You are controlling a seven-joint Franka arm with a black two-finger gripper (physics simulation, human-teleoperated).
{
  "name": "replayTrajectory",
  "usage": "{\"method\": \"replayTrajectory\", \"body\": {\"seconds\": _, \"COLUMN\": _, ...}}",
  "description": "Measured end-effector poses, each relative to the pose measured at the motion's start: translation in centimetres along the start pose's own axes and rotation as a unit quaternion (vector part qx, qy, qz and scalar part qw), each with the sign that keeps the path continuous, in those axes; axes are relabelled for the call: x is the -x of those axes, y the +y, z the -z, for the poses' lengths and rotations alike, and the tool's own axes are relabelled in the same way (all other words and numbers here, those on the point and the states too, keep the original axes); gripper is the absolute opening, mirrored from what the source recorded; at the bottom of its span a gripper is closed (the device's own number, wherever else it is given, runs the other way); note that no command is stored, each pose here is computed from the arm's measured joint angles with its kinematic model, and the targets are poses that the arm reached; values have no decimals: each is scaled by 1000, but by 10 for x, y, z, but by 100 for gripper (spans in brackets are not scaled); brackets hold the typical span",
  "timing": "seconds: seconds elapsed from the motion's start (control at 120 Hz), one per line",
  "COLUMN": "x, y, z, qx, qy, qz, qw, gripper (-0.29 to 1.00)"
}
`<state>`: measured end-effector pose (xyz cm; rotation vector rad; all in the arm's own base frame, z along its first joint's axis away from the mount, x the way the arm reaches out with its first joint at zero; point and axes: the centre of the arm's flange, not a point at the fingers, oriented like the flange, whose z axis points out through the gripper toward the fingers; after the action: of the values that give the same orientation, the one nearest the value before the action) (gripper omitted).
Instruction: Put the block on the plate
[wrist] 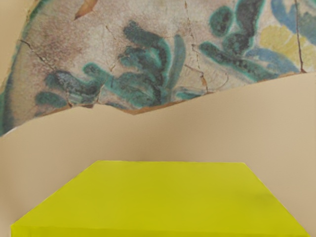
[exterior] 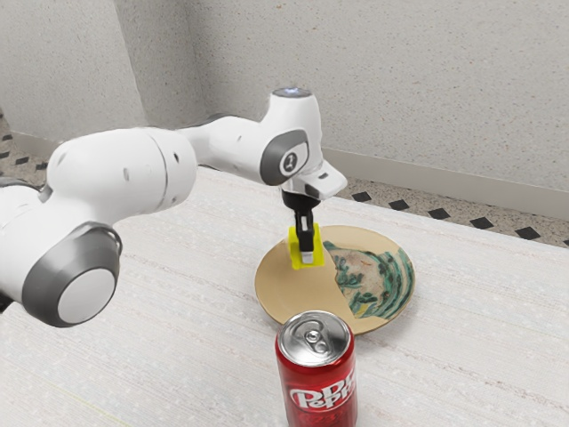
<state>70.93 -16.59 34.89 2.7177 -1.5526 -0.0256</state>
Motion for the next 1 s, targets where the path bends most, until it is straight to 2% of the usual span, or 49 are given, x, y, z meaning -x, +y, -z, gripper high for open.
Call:
{"method": "replayTrajectory", "body": {"seconds": 0.183, "x": -27, "y": 14, "z": -41, "qx": 6, "qy": -15, "qz": -20, "qw": 1000, "gripper": 40}}
{"method": "replayTrajectory", "body": {"seconds": 0.292, "x": -31, "y": 18, "z": -48, "qx": 7, "qy": -16, "qz": -23, "qw": 1000, "gripper": 50}}
{"method": "replayTrajectory", "body": {"seconds": 0.467, "x": -32, "y": 19, "z": -41, "qx": 3, "qy": -11, "qz": -24, "qw": 1000, "gripper": 61}}
{"method": "replayTrajectory", "body": {"seconds": 0.6, "x": -20, "y": 16, "z": -4, "qx": 2, "qy": 2, "qz": -16, "qw": 1000, "gripper": 66}}
{"method": "replayTrajectory", "body": {"seconds": 0.683, "x": 3, "y": 8, "z": 28, "qx": 12, "qy": 7, "qz": -2, "qw": 1000, "gripper": 67}}
{"method": "replayTrajectory", "body": {"seconds": 0.817, "x": 84, "y": -5, "z": 77, "qx": 41, "qy": 12, "qz": 46, "qw": 998, "gripper": 69}}
{"method": "replayTrajectory", "body": {"seconds": 1.0, "x": 147, "y": 1, "z": 141, "qx": 24, "qy": 12, "qz": 57, "qw": 998, "gripper": 70}}
